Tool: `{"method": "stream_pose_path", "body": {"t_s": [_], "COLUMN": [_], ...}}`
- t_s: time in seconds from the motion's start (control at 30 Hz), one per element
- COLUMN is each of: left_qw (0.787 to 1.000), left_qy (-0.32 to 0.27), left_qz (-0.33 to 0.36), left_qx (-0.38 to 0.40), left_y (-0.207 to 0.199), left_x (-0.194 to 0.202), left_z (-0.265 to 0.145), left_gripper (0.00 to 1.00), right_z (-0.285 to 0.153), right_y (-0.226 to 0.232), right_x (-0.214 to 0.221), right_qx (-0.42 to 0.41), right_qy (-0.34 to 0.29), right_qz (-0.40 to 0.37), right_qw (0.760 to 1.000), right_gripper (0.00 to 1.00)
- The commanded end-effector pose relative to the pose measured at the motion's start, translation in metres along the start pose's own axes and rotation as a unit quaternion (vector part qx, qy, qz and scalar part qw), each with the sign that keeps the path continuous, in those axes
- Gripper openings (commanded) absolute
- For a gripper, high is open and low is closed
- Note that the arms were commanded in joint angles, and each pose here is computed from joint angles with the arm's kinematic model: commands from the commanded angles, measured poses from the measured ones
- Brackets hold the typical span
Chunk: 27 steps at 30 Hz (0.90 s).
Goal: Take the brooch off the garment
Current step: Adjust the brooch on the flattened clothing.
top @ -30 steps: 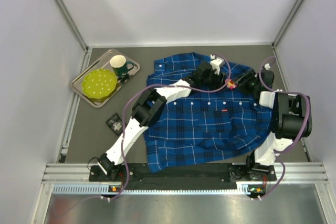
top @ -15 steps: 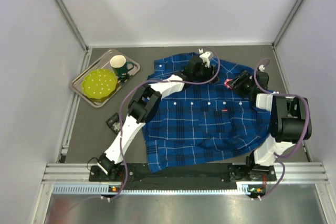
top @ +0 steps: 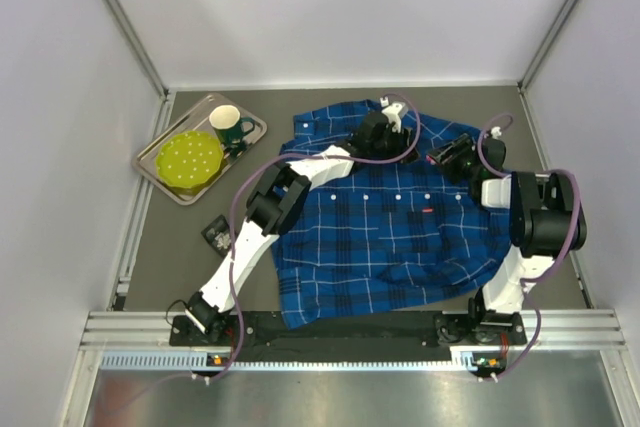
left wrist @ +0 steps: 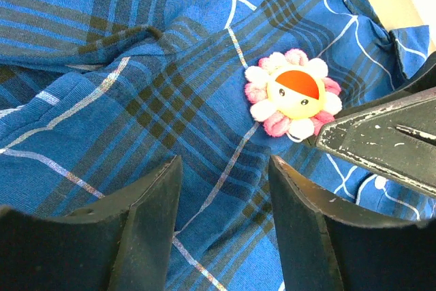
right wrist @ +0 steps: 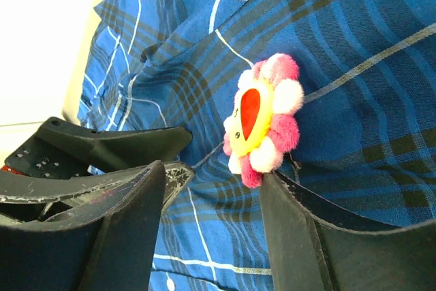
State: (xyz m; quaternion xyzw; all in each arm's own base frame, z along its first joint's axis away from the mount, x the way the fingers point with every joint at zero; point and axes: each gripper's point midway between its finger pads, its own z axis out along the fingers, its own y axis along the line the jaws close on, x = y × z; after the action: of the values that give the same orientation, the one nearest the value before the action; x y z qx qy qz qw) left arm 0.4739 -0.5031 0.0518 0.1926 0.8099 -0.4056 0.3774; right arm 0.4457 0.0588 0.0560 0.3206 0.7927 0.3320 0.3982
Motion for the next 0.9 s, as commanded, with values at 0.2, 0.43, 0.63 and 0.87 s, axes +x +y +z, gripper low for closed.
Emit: {"method": "stream_pose_path", "body": {"t_s": [0.2,0.43,0.63,0.87], "left_qw": [1.000,0.998,0.996,0.994], "left_qy": [-0.022,-0.023,-0.026,-0.032], "left_qz": [0.002,0.007,0.036,0.051], "left_qx": [0.012,0.061,0.082,0.091], "left_y": [-0.011,-0.028,-0.036,-0.043], "left_x": [-0.019,-0.019,-0.020,-0.026], "left_z": [0.000,0.001,-0.001,-0.002], "left_gripper": [0.60,0.56,0.55,0.56], "right_z": [-0.012,-0.017,-0.020,-0.022], "right_y": [0.030,0.042,0.042,0.025], "right_x": [-0.033,-0.031,-0.037,-0.027], "right_qx": [-0.067,-0.131,-0.168,-0.106], "right_qy": [-0.111,-0.120,-0.129,-0.107], "right_qz": [0.055,0.094,0.123,0.088], "right_qw": [0.990,0.980,0.970,0.985], "right_gripper": [0.57,0.57,0.57,0.57]}}
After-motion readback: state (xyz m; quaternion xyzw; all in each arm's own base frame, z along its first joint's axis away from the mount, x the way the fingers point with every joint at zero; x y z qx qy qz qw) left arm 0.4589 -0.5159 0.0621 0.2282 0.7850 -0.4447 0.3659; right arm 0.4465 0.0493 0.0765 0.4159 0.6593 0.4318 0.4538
